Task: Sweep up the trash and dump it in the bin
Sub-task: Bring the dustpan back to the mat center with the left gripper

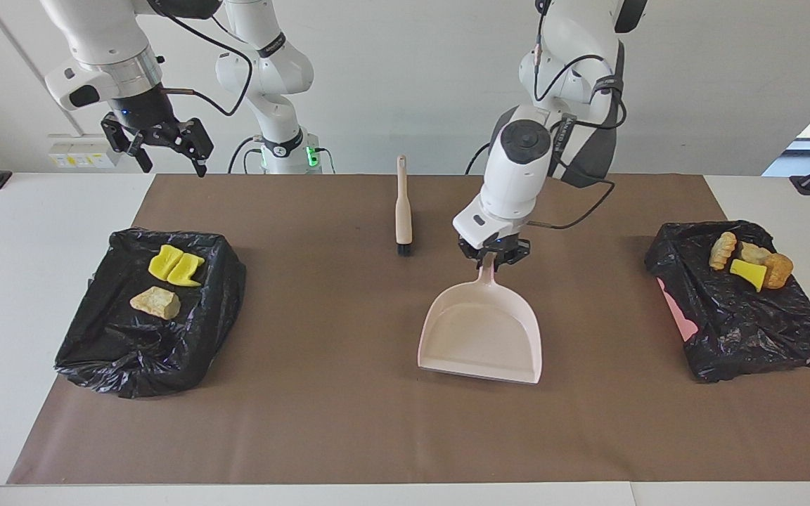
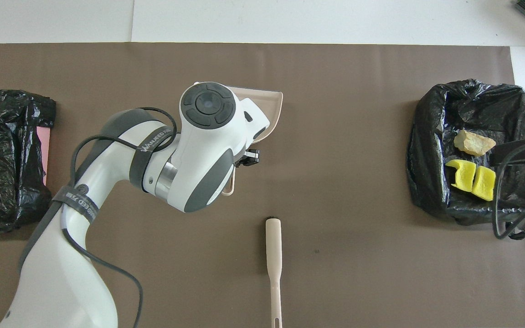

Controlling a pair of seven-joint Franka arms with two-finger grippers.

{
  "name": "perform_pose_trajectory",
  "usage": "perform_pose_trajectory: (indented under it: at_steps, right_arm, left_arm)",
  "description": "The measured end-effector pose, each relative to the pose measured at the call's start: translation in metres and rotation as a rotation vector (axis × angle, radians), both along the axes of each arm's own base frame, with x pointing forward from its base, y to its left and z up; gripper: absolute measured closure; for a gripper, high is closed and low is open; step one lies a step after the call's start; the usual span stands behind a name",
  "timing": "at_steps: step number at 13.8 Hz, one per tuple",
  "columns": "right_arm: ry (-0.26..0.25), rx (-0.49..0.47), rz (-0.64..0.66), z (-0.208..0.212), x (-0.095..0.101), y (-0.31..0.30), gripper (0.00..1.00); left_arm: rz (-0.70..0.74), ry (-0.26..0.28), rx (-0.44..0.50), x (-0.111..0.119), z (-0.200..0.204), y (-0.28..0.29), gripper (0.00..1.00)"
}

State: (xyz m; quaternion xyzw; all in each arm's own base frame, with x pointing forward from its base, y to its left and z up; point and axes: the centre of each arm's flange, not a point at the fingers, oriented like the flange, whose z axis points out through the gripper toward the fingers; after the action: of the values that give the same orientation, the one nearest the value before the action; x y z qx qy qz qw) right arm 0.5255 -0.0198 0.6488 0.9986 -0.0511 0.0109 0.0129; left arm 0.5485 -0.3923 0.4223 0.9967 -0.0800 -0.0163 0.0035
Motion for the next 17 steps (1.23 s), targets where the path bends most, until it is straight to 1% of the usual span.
perform_pose_trajectory:
  at_steps: [2, 5, 8, 12, 13, 15, 16, 17]
  right_arm:
    - [0.000, -0.001, -0.007, 0.000, 0.000, -0.004, 0.00]
    - [0.000, -0.002, -0.020, 0.000, -0.001, -0.011, 0.00]
    - [0.000, -0.002, -0.034, 0.000, -0.001, -0.019, 0.00]
    - [0.001, -0.003, -0.029, -0.001, -0.001, -0.019, 0.00]
    - [0.001, -0.002, -0.031, -0.001, -0.001, -0.021, 0.00]
    - [0.002, 0.000, -0.051, -0.001, -0.002, -0.032, 0.00]
    - [0.002, 0.000, -0.060, -0.001, -0.002, -0.037, 0.00]
    - [0.002, 0.000, -0.066, -0.001, -0.003, -0.041, 0.00]
  left_arm:
    - [0.023, -0.012, -0.010, -0.004, -0.014, -0.034, 0.69]
    - [0.067, -0.021, -0.022, 0.008, -0.045, -0.071, 0.69]
    - [0.093, -0.024, -0.063, 0.018, -0.062, -0.080, 0.69]
    - [0.097, -0.023, -0.072, 0.019, -0.064, -0.081, 0.69]
    - [0.096, -0.024, -0.073, 0.019, -0.064, -0.081, 0.63]
    - [0.095, -0.027, -0.075, 0.018, -0.061, -0.082, 0.36]
    - [0.097, -0.033, -0.080, 0.019, -0.055, -0.080, 0.26]
    - [0.094, -0.046, -0.087, 0.019, -0.044, -0.078, 0.13]
